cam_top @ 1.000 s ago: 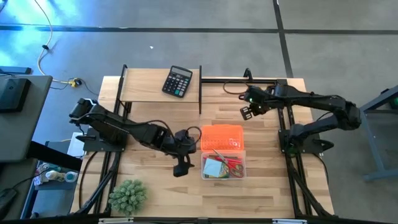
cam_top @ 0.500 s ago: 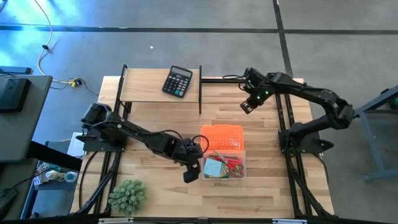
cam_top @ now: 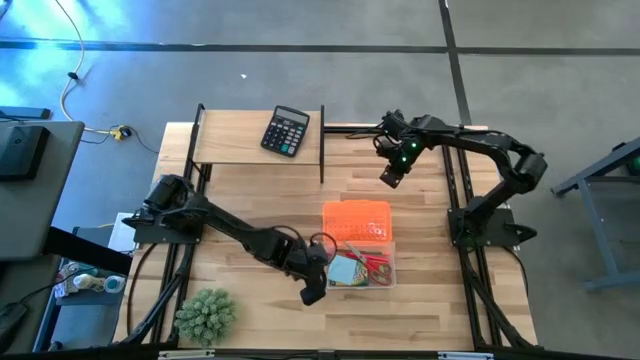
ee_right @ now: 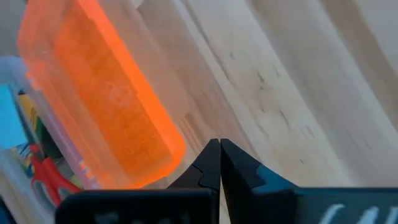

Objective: Pack school essentials
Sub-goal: Close the orange supply box

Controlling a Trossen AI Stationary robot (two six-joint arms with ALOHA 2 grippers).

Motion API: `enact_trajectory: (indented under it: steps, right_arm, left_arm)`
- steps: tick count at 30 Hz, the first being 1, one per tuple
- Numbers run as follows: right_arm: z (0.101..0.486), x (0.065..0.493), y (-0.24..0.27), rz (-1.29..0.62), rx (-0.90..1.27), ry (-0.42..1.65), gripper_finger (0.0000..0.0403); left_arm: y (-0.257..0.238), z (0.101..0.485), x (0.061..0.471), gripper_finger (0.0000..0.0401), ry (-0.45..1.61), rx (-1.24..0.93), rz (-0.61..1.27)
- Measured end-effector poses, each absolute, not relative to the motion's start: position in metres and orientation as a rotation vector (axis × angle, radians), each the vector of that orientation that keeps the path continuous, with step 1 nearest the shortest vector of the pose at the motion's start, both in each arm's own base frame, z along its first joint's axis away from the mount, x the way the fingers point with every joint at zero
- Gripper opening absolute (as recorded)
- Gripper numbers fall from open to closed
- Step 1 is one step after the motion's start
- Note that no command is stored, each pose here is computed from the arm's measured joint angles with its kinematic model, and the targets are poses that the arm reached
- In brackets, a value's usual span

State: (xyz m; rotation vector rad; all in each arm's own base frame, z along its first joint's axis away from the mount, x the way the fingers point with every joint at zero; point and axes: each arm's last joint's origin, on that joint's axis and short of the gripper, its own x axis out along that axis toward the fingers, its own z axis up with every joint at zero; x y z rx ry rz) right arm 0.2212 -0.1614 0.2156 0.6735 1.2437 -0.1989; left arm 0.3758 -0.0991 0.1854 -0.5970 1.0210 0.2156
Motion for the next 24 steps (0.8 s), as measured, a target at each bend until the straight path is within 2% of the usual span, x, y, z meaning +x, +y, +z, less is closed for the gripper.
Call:
enact_trajectory:
  steps: [9, 17, 24]
  right_arm:
    - [0.210, 0.226, -0.165, -0.141, 0.625, 1.222, 0.0000]
    - [0.212, 0.230, -0.164, -0.053, 0.600, 1.166, 0.0000]
    - [0.213, 0.224, -0.160, -0.062, 0.640, 1.217, 0.0000]
  left_arm:
    - [-0.120, 0.163, 0.388, 0.0328, 0.941, -0.724, 0.268]
    - [-0.133, 0.146, 0.387, 0.0328, 0.907, -0.730, 0.377]
    - [-0.137, 0.143, 0.386, 0.0328, 0.897, -0.694, 0.389]
